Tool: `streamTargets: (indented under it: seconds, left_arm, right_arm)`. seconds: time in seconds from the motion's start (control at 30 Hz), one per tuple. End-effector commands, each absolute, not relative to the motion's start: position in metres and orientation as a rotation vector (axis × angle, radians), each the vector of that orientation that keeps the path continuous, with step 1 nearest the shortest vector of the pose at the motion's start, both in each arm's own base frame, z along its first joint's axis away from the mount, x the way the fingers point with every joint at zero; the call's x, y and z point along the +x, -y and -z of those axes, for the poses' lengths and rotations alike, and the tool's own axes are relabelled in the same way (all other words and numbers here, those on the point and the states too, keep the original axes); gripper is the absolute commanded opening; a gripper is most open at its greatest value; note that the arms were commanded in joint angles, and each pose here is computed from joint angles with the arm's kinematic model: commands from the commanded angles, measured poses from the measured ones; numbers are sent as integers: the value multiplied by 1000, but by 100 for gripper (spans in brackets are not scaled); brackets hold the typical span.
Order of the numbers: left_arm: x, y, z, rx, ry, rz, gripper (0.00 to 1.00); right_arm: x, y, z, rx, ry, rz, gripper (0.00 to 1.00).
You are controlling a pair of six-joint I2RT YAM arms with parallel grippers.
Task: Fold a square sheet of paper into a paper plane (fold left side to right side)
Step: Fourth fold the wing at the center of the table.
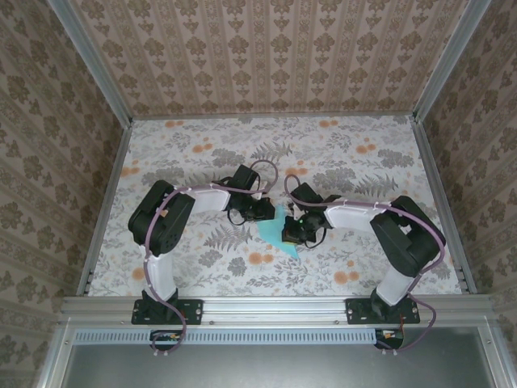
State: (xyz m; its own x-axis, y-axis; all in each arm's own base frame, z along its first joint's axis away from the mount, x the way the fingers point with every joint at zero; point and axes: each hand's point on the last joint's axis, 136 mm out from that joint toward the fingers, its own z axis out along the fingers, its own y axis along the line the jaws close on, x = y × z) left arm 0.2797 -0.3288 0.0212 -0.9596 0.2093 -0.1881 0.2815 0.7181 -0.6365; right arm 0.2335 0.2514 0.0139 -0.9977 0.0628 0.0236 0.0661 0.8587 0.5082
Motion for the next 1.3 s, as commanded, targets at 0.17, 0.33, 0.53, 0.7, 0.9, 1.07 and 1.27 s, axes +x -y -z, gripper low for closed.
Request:
streamTargets:
  seconds: [0.17,0.33,0.53,0.7,0.9,1.07,1.27]
  left_arm:
    - [272,312,2,381,-2901,958,13]
    - [273,312,1,385,-2898,957,13]
    - [276,313,-4,393,-2883,961,13]
    - [285,325,-28,407,-2827,1031,15]
    - [303,337,-96,427,-2670,1175,30]
    - [305,319,-121,364,-2620,1179,41]
    - [287,303,-95,264,-2688,1190,42]
  right_arm:
    - [178,-214,4,-132,2918,594,0]
    - [166,-206,6,-132,2902,564,0]
    - [161,-202,1,-124,2903,558,0]
    - [174,-211,-16,-83,2943,655,0]
    - [218,-227,-66,35,3094,955,14]
    - [253,-216,-95,39,3258,1085,35]
    - [282,-211,-114,-5,3391,1166,56]
